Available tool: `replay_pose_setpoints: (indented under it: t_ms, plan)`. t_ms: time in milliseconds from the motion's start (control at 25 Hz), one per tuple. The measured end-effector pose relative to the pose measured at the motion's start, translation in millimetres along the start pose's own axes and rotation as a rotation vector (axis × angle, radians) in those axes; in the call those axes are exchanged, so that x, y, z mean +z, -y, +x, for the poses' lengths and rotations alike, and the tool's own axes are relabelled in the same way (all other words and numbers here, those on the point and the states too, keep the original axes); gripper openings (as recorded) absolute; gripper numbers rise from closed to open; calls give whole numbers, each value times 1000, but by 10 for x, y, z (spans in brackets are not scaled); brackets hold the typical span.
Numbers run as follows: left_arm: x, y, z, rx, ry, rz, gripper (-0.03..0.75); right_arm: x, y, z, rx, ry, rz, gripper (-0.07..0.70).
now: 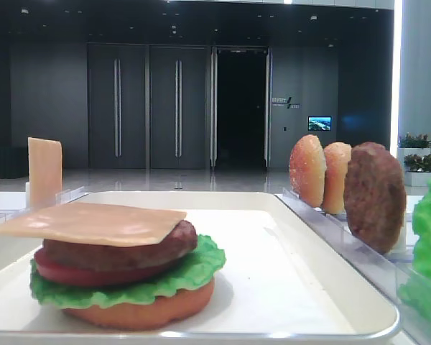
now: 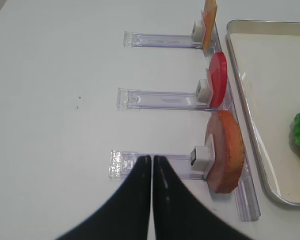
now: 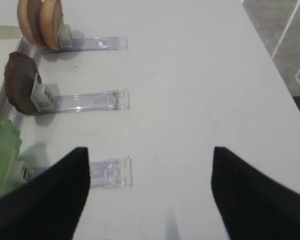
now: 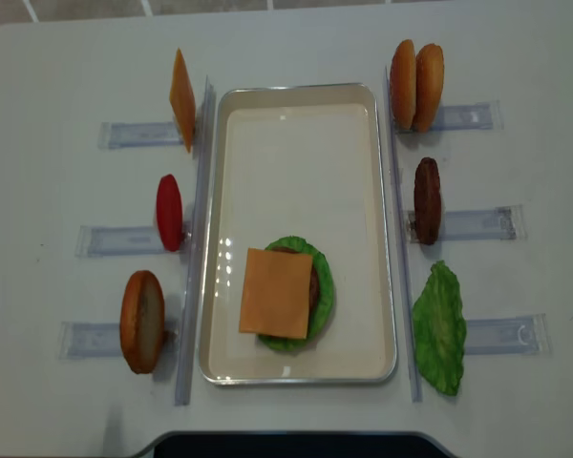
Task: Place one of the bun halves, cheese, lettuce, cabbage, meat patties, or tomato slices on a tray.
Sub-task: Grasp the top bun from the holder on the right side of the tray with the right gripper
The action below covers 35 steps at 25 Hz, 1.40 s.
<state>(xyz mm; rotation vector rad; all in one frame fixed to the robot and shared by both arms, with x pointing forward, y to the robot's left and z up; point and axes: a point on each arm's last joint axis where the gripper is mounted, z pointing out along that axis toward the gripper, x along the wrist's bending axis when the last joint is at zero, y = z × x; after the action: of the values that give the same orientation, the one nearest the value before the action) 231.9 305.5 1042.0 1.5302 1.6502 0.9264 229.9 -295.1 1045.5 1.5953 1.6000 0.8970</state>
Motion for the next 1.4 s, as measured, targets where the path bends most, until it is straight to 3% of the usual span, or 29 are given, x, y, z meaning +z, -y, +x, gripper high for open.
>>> replay_pose_setpoints:
  t_ms: [600,720,960,1080,1400]
  plan:
    - [0,0,0,0,0,0,0,7,-4,0,0,0,7,515]
    - [0,0,0,0,0,0,0,123,-77,-6,4,-3,99,515]
    - [0,0,0,0,0,0,0,538,-252,-10,25,-25,392,515]
    - [0,0,0,0,0,0,0,704,-391,13,32,-63,487,515]
    - [-1,0,0,0,0,0,0,1248,-870,25,5,-127,618,515]
